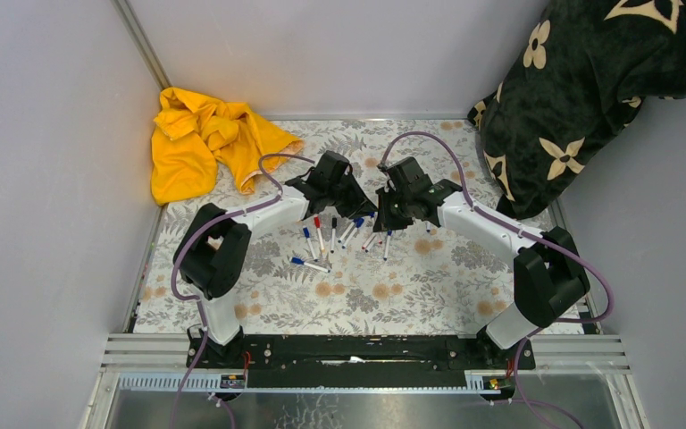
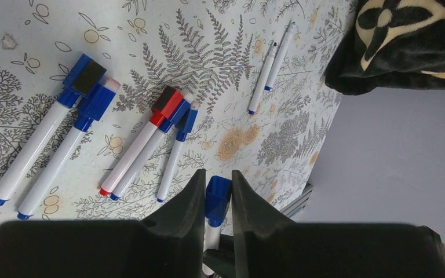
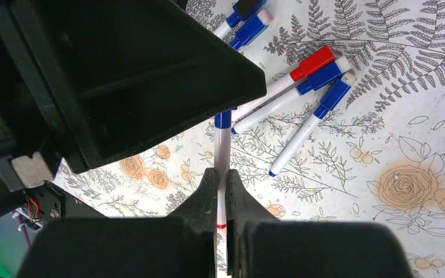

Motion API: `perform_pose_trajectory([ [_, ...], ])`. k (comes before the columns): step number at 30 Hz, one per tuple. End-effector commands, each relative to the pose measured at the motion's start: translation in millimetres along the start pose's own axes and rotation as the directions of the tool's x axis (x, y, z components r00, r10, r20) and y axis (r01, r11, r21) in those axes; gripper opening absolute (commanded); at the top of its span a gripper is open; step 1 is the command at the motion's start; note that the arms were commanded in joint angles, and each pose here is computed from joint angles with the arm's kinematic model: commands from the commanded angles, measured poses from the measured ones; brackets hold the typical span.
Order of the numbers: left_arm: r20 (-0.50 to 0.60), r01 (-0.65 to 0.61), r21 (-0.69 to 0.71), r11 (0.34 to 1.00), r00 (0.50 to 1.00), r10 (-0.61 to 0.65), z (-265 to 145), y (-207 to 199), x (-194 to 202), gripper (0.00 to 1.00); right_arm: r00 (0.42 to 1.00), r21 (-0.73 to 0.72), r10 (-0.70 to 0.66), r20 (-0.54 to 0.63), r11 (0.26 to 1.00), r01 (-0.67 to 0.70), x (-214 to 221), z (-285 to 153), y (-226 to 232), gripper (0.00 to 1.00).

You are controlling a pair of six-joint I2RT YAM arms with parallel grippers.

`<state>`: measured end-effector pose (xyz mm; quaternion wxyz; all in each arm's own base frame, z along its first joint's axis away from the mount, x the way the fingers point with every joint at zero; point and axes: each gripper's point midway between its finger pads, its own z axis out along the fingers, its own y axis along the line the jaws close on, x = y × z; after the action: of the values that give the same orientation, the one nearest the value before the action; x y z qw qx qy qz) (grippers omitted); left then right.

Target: Open the pen caps

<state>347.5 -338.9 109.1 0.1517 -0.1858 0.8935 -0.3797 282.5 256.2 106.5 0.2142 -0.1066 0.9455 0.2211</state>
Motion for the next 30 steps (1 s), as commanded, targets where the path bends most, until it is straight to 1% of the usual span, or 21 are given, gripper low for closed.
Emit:
perform_pose_trajectory([
  [1, 0.025, -0.019, 0.025, 1.0, 1.0, 0.018, -6.1, -6.4, -1.2, 0.16, 0.996, -0.029, -0.008, 0.094, 1.0, 0.011, -25.1, -23.7, 8.3, 0.0],
  [4, 0.034, -0.012, 0.014, 1.0, 0.999, 0.011, -8.2, -4.5, -1.9, 0.12, 0.995, -0.036, -0.008, 0.101, 0.999, 0.012, -26.2, -26.2, 9.1, 0.0],
  [5, 0.035, -0.007, 0.013, 1.0, 0.999, 0.007, -9.0, -4.8, -2.0, 0.11, 0.995, -0.041, -0.009, 0.101, 0.999, 0.013, -26.3, -26.1, 10.1, 0.01],
  [8, 0.032, 0.002, 0.008, 1.0, 0.999, -0.002, -10.5, -6.3, -1.4, 0.1, 0.994, -0.065, -0.004, 0.109, 0.998, 0.012, -28.8, -25.0, 14.8, 0.11],
  [13, 0.017, 0.005, 0.017, 1.0, 1.0, -0.005, -10.4, -11.8, 1.9, 0.09, 0.995, -0.077, -0.001, 0.105, 0.997, 0.009, -33.0, -21.4, 18.4, 0.23],
  [24, -0.001, 0.025, 0.047, 0.999, 1.0, -0.025, -11.1, -22.8, 5.7, 0.08, 0.996, -0.075, 0.013, 0.086, 0.997, -0.007, -31.9, -7.9, 16.2, 0.26],
  [28, -0.001, 0.039, 0.056, 0.998, 0.999, -0.039, -12.1, -26.9, 5.1, 0.06, 0.997, -0.074, 0.021, 0.078, 0.997, -0.015, -28.6, -3.0, 14.2, 0.26],
  [30, -0.001, 0.043, 0.062, 0.997, 0.999, -0.043, -12.6, -29.6, 4.3, 0.03, 0.997, -0.069, 0.023, 0.075, 0.997, -0.018, -26.9, -0.7, 12.7, 0.26],
])
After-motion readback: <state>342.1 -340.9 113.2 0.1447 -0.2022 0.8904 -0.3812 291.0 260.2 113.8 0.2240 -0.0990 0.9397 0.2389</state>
